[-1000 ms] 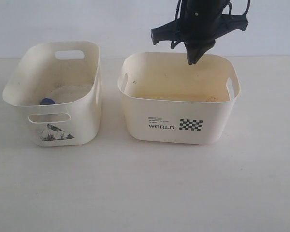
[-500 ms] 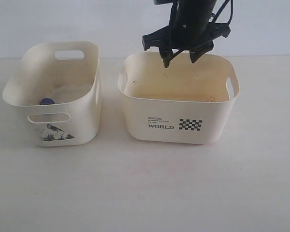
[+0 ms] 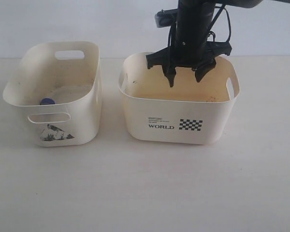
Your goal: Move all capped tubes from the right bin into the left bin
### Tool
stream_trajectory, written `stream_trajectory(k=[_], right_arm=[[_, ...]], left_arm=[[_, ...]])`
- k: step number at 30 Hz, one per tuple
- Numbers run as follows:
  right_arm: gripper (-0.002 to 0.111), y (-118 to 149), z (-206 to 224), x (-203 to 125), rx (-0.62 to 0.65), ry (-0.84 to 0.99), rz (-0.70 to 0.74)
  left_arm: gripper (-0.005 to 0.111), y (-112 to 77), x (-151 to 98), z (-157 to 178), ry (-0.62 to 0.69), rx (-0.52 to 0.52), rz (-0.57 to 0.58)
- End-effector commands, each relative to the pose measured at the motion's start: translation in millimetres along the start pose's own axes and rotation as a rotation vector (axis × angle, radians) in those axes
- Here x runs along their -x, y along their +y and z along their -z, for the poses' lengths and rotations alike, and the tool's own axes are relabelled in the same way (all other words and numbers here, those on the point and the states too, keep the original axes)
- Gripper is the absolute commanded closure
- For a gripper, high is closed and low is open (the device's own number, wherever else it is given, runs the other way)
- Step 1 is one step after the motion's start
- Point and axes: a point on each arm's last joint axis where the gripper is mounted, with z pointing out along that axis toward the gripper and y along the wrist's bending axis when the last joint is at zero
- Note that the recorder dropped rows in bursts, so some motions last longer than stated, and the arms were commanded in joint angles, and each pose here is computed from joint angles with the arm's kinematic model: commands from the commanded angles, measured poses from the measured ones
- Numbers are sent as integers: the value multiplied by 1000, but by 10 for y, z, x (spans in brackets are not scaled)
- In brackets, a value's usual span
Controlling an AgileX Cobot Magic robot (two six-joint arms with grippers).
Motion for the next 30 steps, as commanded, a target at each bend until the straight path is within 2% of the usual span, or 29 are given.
stream_trajectory(k=[1, 26, 30], right_arm=[[47, -15, 13, -45, -16, 39, -2], [47, -10, 15, -74, -10, 72, -11], [47, -13, 10, -77, -16, 73, -64]], left_arm=[[102, 3, 16, 3, -8, 1, 9], [102, 3, 16, 3, -8, 1, 9], [102, 3, 16, 3, -8, 1, 9]])
